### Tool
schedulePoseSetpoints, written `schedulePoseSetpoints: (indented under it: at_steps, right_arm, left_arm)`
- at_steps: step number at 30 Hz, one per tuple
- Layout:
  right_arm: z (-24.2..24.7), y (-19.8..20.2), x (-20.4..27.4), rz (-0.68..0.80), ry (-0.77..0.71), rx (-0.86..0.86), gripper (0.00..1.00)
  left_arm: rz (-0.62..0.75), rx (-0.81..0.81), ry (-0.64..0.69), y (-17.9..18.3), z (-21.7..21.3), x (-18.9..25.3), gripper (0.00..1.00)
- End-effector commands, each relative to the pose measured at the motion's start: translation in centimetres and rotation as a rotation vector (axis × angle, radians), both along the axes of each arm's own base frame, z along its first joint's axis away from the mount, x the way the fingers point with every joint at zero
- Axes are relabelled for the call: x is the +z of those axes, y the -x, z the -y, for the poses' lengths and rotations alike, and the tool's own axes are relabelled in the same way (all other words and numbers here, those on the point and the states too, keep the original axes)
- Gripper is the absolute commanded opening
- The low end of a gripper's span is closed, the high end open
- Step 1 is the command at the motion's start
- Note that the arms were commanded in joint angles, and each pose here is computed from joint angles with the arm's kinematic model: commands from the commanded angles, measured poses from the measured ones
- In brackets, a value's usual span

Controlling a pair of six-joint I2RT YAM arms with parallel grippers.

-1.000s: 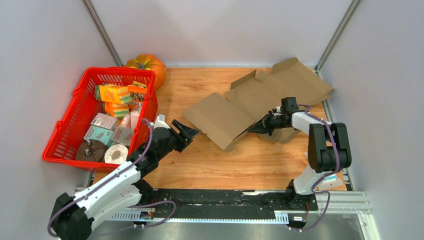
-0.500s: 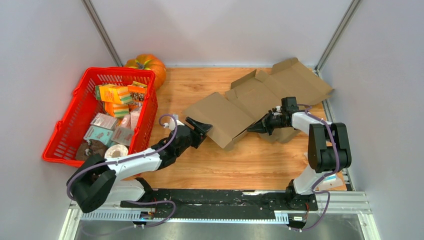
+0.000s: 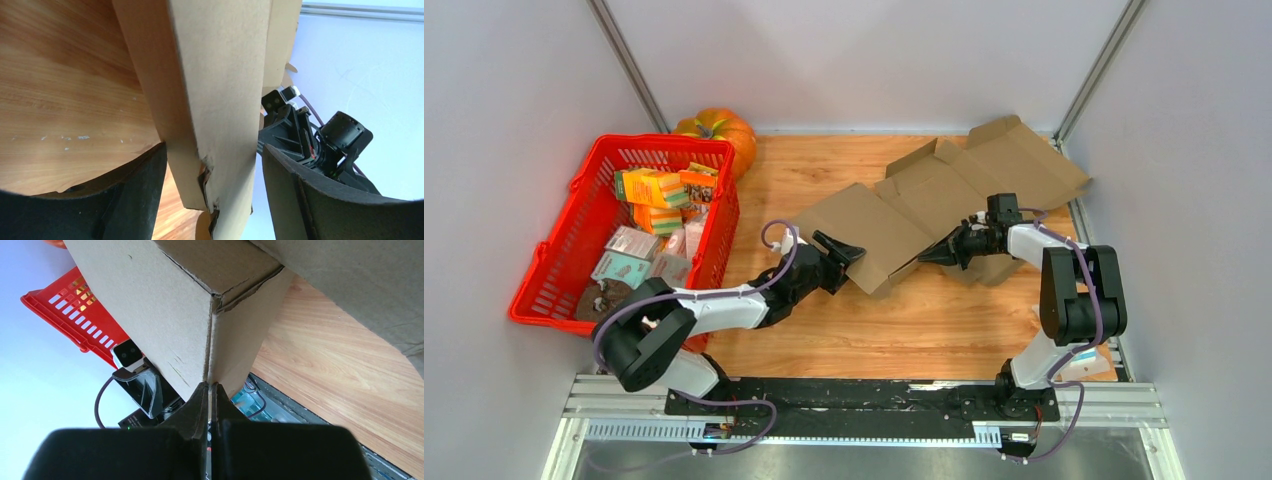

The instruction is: Fold the paper box

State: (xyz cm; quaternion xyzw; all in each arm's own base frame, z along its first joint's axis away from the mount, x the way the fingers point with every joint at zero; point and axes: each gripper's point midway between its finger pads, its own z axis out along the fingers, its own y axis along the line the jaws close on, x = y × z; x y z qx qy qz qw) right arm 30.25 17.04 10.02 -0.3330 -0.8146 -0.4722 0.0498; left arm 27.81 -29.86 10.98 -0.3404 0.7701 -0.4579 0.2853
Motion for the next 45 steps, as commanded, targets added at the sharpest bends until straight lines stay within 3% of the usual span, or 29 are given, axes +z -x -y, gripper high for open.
schedulePoseSetpoints:
  at_steps: [1, 5, 11, 24, 28, 29, 30, 31, 32, 34, 36, 39, 41, 43, 45]
  right_arm:
    - [0.1, -0.9, 1.3, 0.063, -0.025, -0.013, 0.00]
    - [0.1, -1.0, 1.4, 0.064, -0.025, -0.013, 0.00]
    - [0.1, -1.0, 1.2, 0.058, -0.031, -0.014, 0.00]
    - [-0.3, -1.2, 2.7, 0.040, -0.098, -0.059, 0.00]
    - [0.1, -1.1, 2.5, 0.118, -0.019, -0.009, 0.00]
    - [0.4, -1.0, 2.6, 0.196, 0.026, 0.030, 0.02]
    - [0.3, -1.0, 3.1, 0.260, 0.061, 0.067, 0.11]
    - [0.7, -0.2, 3.1, 0.253, 0.109, 0.093, 0.39]
    - [1.8, -0.3, 3.1, 0.305, 0.230, 0.095, 0.49]
    - [2.4, 0.5, 4.0, 0.421, 0.335, 0.194, 0.65]
    - [3.1, 0.5, 4.9, 0.522, 0.439, 0.240, 0.70]
    - [3.3, -2.6, 5.3, 0.657, 0.565, 0.285, 0.76]
    - [3.4, -5.6, 6.4, 0.680, 0.603, 0.316, 0.71]
    - [3.0, -6.8, 3.3, 0.595, 0.584, 0.412, 0.65]
    - [2.1, -8.8, 3.7, 0.631, 0.577, 0.445, 0.62]
  left_arm:
    - [0.035, -0.035, 0.099, -0.7, 2.3, 2.1, 0.77]
    - [0.042, -0.018, 0.154, -1.1, 2.6, 1.9, 0.78]
    - [0.021, 0.027, 0.066, -0.3, 1.0, 0.9, 0.78]
    - [-0.014, -0.019, 0.041, 0.6, 1.6, -1.3, 0.79]
    - [0.007, -0.036, 0.022, 1.1, 1.2, -1.7, 0.79]
    - [-0.004, -0.037, 0.008, 1.3, 0.9, -2.1, 0.79]
    - [-0.011, -0.035, -0.004, 1.7, 0.4, -2.6, 0.79]
    - [-0.021, -0.030, -0.010, 1.8, 0.2, -3.0, 0.79]
    - [-0.028, -0.023, -0.008, 2.0, 0.0, -3.3, 0.80]
    - [-0.036, -0.024, -0.016, 2.5, -0.5, -4.2, 0.80]
    - [-0.016, -0.039, -0.009, 2.6, -0.4, -4.4, 0.80]
    - [-0.004, -0.066, -0.005, 2.7, 0.0, -5.0, 0.80]
    - [0.035, -0.099, 0.020, 2.6, 0.6, -4.4, 0.80]
    - [0.048, -0.097, 0.040, 2.3, 0.6, -4.3, 0.80]
    - [0.049, -0.111, 0.054, 2.3, 0.5, -4.7, 0.80]
